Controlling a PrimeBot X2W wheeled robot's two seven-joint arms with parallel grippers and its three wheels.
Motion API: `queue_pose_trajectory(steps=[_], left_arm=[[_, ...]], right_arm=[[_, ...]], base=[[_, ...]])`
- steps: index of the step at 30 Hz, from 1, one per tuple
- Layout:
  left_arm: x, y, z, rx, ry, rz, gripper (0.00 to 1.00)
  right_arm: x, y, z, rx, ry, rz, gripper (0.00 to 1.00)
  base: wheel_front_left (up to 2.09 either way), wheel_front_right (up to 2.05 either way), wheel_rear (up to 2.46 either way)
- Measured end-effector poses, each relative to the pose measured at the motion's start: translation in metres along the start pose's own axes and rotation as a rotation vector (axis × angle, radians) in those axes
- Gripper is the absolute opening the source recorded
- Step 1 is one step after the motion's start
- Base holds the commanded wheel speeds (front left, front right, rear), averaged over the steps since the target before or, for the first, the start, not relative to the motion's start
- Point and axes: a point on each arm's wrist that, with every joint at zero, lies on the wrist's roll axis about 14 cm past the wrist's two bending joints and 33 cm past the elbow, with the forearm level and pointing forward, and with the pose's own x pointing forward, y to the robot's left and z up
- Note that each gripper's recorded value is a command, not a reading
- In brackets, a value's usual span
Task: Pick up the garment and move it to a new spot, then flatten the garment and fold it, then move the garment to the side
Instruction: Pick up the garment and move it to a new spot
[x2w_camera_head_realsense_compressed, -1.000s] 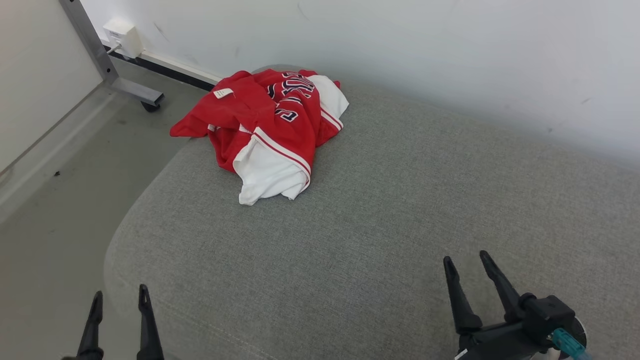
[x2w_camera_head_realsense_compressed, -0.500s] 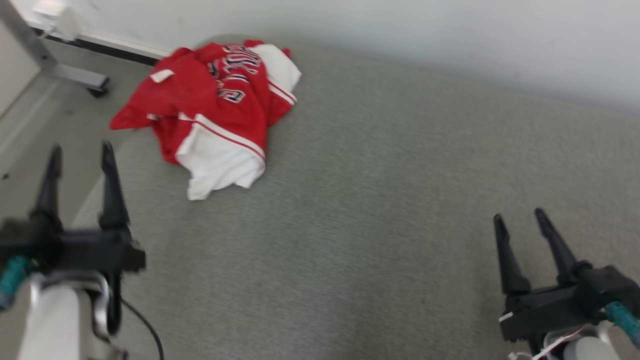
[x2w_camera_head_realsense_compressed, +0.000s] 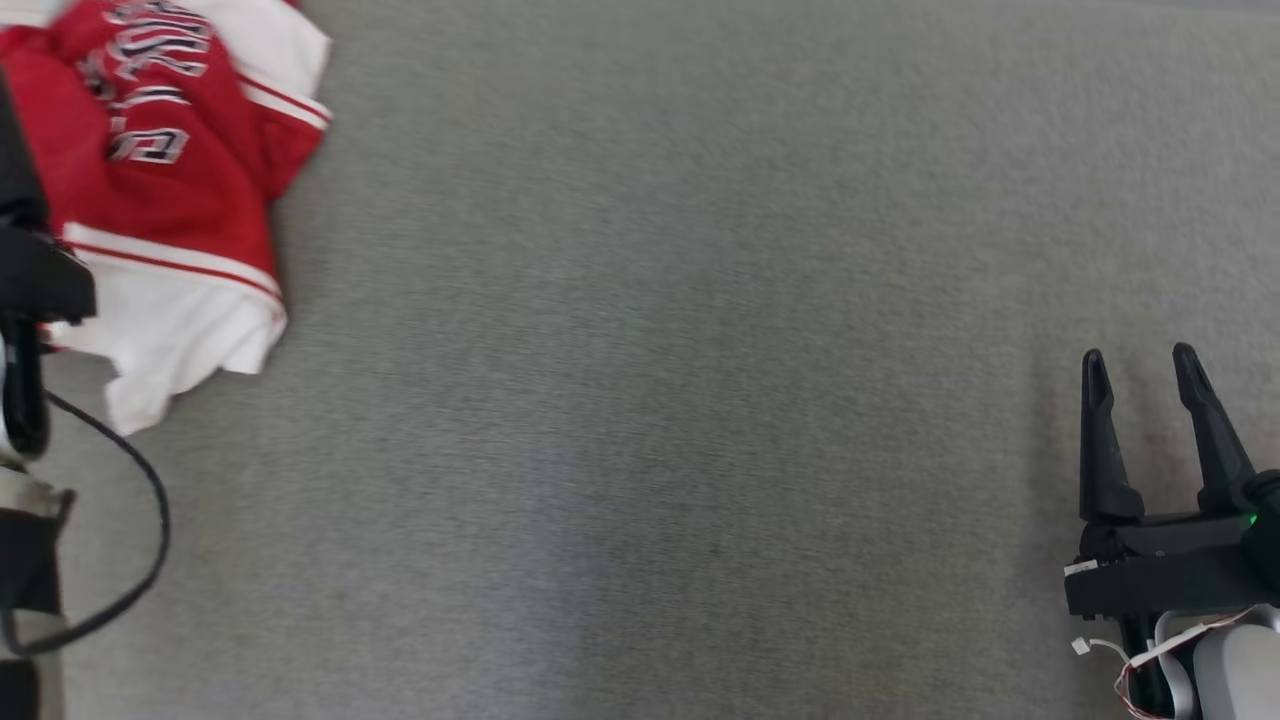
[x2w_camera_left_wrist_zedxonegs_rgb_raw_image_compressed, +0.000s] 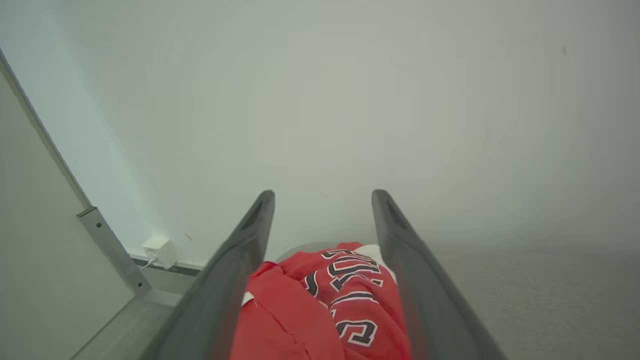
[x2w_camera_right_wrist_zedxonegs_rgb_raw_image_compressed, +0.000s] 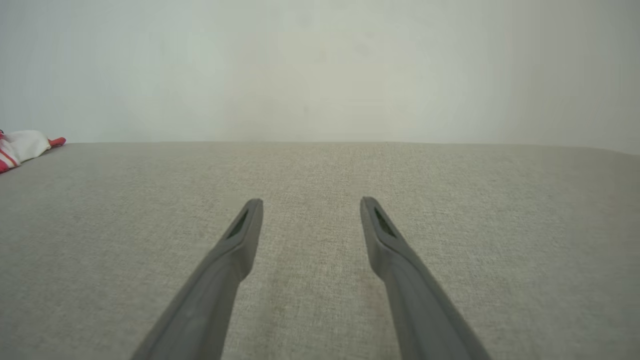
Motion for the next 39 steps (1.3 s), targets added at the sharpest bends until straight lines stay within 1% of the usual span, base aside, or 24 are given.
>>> queue_pose_trajectory(steps=[1, 2, 5, 8, 11, 16, 20, 21, 22, 25, 27, 30, 35, 37, 39], left_arm=[[0.006, -0.003, -0.011, 0.0, 0.031, -0.005, 1.0], [0.016, -0.009, -0.036, 0.006, 0.113, -0.018, 1.0], [0.024, -0.017, -0.075, 0.009, 0.238, -0.032, 1.0], [0.023, -0.025, -0.114, 0.003, 0.366, -0.032, 1.0], [0.015, -0.025, -0.151, 0.011, 0.504, -0.01, 1.0], [-0.005, -0.026, -0.196, 0.018, 0.694, -0.003, 1.0], [-0.013, -0.028, -0.208, 0.006, 0.757, 0.001, 1.0], [-0.012, -0.028, -0.206, 0.009, 0.75, 0.0, 0.46], [-0.01, -0.028, -0.204, 0.012, 0.736, -0.002, 0.0], [-0.006, -0.028, -0.196, 0.015, 0.697, 0.0, 0.0], [0.001, -0.025, -0.183, 0.029, 0.635, 0.006, 0.0], [0.018, -0.024, -0.148, 0.038, 0.502, 0.003, 0.0], [0.048, -0.019, -0.063, 0.057, 0.221, -0.007, 0.0], [0.056, -0.023, -0.026, 0.084, 0.119, -0.033, 0.0], [0.063, -0.03, 0.017, 0.086, 0.011, -0.06, 0.0]], right_arm=[[-0.001, -0.005, -0.004, -0.001, 0.008, -0.013, 1.0], [-0.006, -0.015, -0.012, 0.002, 0.032, -0.041, 1.0], [-0.009, -0.028, -0.02, -0.002, 0.053, -0.076, 1.0], [-0.017, -0.038, -0.029, -0.002, 0.077, -0.11, 1.0], [-0.02, -0.047, -0.032, -0.01, 0.087, -0.133, 1.0], [-0.025, -0.055, -0.034, -0.011, 0.096, -0.159, 1.0], [-0.027, -0.057, -0.032, -0.011, 0.092, -0.167, 1.0], [-0.027, -0.057, -0.031, -0.01, 0.088, -0.168, 1.0], [-0.028, -0.056, -0.03, -0.008, 0.085, -0.168, 1.0], [-0.028, -0.057, -0.028, -0.01, 0.082, -0.17, 1.0], [-0.029, -0.056, -0.025, -0.007, 0.076, -0.17, 1.0], [-0.03, -0.052, -0.019, 0.0, 0.06, -0.167, 1.0], [-0.033, -0.041, -0.007, 0.022, 0.033, -0.155, 1.0], [-0.036, -0.037, -0.004, 0.032, 0.028, -0.154, 1.0], [-0.038, -0.033, 0.002, 0.041, 0.014, -0.152, 1.0]], base=[[0.0, 0.0, 0.0], [0.0, 0.0, 0.0], [0.0, 0.0, 0.0], [0.0, 0.0, 0.0], [0.0, 0.0, 0.0], [0.0, 0.0, 0.0], [0.0, 0.0, 0.0], [0.0, 0.0, 0.0], [0.0, 0.0, 0.0], [0.0, 0.0, 0.0], [0.0, 0.0, 0.0], [0.0, 0.0, 0.0], [0.0, 0.0, 0.0], [0.0, 0.0, 0.0], [0.0, 0.0, 0.0]])
